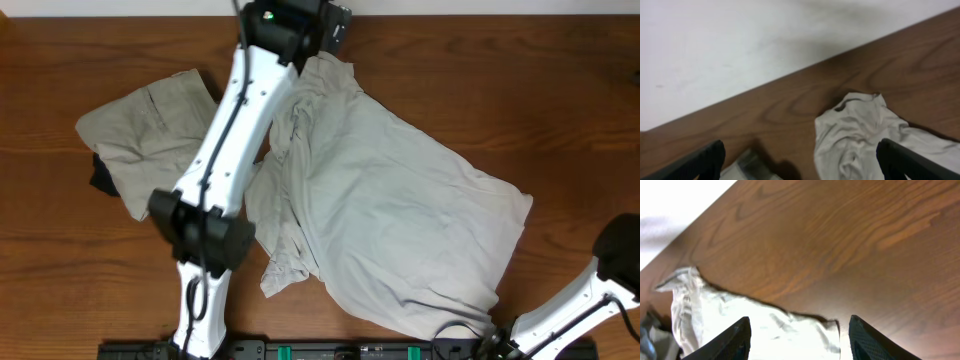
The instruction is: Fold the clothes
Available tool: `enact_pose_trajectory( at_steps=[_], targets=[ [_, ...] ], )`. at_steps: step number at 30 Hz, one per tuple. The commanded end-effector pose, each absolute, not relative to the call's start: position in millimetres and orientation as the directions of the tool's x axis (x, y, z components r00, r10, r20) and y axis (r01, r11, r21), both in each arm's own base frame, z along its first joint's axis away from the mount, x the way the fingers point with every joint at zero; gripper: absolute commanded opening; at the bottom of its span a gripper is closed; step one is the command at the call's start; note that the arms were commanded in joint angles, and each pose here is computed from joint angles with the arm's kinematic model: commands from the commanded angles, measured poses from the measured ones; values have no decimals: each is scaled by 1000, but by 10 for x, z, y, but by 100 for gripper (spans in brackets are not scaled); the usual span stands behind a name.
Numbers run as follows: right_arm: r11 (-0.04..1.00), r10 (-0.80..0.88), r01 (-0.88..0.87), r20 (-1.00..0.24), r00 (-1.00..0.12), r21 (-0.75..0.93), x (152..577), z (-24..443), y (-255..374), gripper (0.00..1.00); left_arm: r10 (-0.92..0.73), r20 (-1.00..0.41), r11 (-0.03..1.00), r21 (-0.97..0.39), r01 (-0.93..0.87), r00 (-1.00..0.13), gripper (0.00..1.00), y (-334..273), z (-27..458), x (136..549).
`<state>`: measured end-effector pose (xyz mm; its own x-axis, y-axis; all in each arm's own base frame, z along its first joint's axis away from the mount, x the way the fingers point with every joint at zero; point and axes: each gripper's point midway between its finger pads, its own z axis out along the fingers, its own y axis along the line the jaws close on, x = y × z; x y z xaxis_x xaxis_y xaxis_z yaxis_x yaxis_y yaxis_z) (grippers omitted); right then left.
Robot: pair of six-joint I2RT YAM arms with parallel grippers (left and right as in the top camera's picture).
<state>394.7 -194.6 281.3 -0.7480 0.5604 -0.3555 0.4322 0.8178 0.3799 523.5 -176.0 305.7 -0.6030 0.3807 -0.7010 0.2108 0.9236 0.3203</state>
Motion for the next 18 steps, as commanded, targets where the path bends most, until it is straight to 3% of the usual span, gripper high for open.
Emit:
enact_pose_trajectory(
  at_steps=[1, 5, 10, 13, 16, 18],
  targets=[
    [869, 480, 377, -362, -799, 321, 3926, 2823, -1773, 58, 343, -775, 938, 314, 149, -531, 98, -1540, 3732, 4954],
    [893, 420, 351, -243, -874, 280, 3899, 2443, -1528, 54, 317, -800, 947, 290, 134, -509, 98, -1363, 4124, 4558],
    [926, 337, 313, -89, -937, 209, 3867, 1780, -1251, 58, 281, -822, 959, 259, 114, -496, 98, -1152, 4447, 4101],
    [946, 251, 242, -18, -968, 214, 3843, 1331, -986, 56, 273, -824, 961, 252, 110, -497, 98, -1048, 4551, 3876],
    [956, 196, 198, 28, -980, 215, 3795, 946, -753, 41, 251, -835, 967, 233, 98, -490, 98, -982, 4638, 3732],
    [960, 168, 174, 47, -985, 217, 3759, 754, -624, 24, 247, -841, 969, 230, 95, -481, 98, -954, 4688, 3674]
  ],
)
